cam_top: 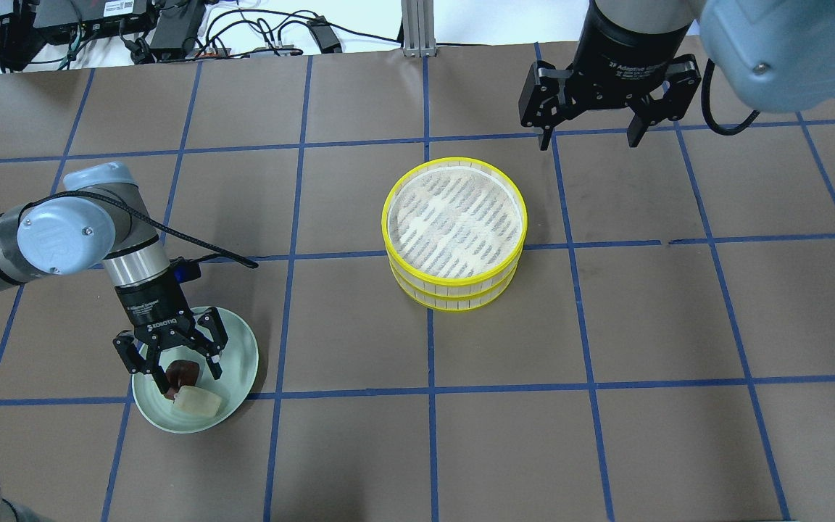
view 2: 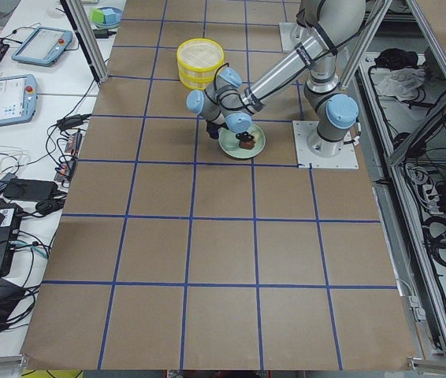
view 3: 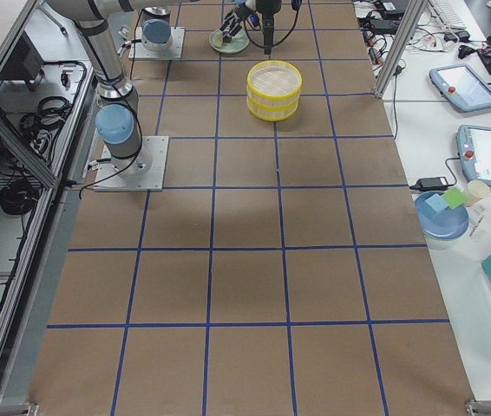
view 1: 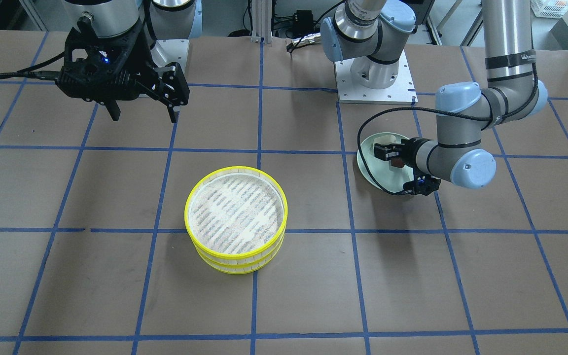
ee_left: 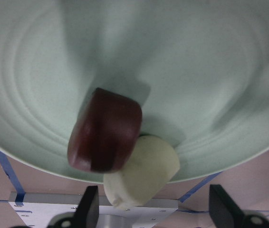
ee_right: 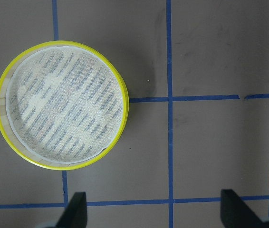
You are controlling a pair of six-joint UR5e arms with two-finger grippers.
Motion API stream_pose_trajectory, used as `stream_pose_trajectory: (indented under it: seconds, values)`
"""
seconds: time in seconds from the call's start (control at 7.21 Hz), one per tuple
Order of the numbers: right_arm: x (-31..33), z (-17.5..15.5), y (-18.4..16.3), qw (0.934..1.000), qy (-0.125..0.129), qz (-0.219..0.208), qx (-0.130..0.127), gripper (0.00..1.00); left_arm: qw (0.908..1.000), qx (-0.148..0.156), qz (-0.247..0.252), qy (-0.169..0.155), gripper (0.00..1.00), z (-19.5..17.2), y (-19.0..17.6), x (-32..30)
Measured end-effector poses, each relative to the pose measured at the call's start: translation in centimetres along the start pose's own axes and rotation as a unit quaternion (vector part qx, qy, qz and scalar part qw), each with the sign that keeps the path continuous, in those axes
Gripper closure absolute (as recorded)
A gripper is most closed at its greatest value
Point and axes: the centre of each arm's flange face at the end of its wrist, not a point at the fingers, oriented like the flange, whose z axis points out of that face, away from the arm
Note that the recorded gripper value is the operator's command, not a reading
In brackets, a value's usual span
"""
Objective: Place buns in different layers of steamer
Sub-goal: 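Grasp the white bun with left gripper while right moves over steamer, then lift the white bun with left while right lifts the top tier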
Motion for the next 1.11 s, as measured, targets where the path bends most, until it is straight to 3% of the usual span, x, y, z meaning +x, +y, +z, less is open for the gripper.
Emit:
stream_pose_trajectory:
  seconds: [0.14, 0.55, 0.83, 1.11]
  values:
    - [0.0, 0.0, 0.0, 1.0000, 0.000, 0.000, 0.000, 0.00, 1.0000, -0.003, 0.000, 0.000, 0.23, 0.1, 0.0, 0.0]
    - [-0.1, 0.2, -0.1, 1.0000, -0.002, 0.002, 0.000, 0.00, 1.0000, -0.009, 0.000, -0.003, 1.00, 0.2, 0.0, -0.1]
    - [-0.5, 3.6, -1.9, 1.0000, -0.003, 0.003, -0.002, 0.00, 1.0000, -0.007, 0.001, -0.003, 1.00, 0.0, -0.2, -0.1]
    - [-1.6, 11.3, -5.0, 1.0000, -0.003, 0.000, -0.004, 0.00, 1.0000, -0.003, 0.004, 0.005, 1.00, -0.3, -0.1, 0.1]
